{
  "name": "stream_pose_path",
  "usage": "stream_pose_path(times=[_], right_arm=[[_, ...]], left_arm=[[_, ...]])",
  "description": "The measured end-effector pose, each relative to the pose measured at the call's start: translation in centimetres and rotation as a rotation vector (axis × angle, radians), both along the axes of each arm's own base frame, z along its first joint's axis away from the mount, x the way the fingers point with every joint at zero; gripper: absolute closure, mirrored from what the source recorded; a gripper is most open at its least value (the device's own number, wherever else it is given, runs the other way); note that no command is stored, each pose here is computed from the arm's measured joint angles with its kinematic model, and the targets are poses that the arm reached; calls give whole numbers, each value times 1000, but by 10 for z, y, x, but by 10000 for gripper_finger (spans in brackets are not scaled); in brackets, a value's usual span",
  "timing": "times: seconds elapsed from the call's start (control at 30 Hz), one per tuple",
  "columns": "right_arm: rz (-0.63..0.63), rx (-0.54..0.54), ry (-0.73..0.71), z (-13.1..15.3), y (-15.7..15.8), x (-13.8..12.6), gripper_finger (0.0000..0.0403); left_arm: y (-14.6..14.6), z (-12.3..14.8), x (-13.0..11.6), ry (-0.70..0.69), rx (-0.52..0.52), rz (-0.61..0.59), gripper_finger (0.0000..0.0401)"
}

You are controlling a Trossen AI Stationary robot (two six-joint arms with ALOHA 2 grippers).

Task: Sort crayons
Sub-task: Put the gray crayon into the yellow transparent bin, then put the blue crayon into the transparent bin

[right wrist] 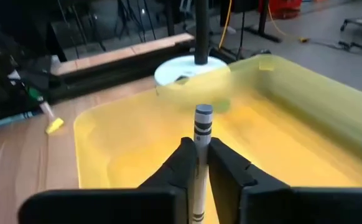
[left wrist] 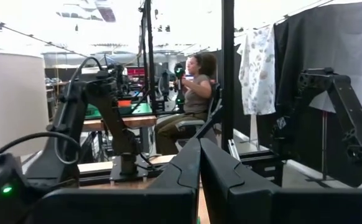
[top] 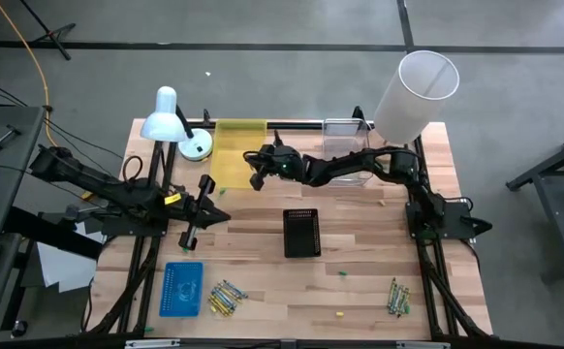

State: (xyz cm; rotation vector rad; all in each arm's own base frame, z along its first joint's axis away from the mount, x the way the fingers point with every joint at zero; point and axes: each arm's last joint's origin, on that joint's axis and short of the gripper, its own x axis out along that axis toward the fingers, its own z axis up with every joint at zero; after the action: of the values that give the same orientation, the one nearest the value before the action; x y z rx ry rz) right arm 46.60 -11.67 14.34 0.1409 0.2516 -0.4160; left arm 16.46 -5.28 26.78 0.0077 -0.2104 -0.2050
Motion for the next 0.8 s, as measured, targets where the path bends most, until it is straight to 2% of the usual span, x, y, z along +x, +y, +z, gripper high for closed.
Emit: stream_pose_path(times=[0.27, 0.47, 0.63, 0.8], right_arm=[[8, 44, 74, 3, 1, -1, 284], [56, -66, 185, 32, 3, -12, 222], [104, -88, 333, 66, 19, -41, 205], [98, -122, 341, 67, 59, -96, 204]], left_arm=[[-3, 0, -1, 0, 1, -19, 398], [-3, -2, -1, 22, 6, -19, 398], [-3, -4, 0, 42, -7, -22, 398], [-3, -6, 0, 62, -6, -22, 398]])
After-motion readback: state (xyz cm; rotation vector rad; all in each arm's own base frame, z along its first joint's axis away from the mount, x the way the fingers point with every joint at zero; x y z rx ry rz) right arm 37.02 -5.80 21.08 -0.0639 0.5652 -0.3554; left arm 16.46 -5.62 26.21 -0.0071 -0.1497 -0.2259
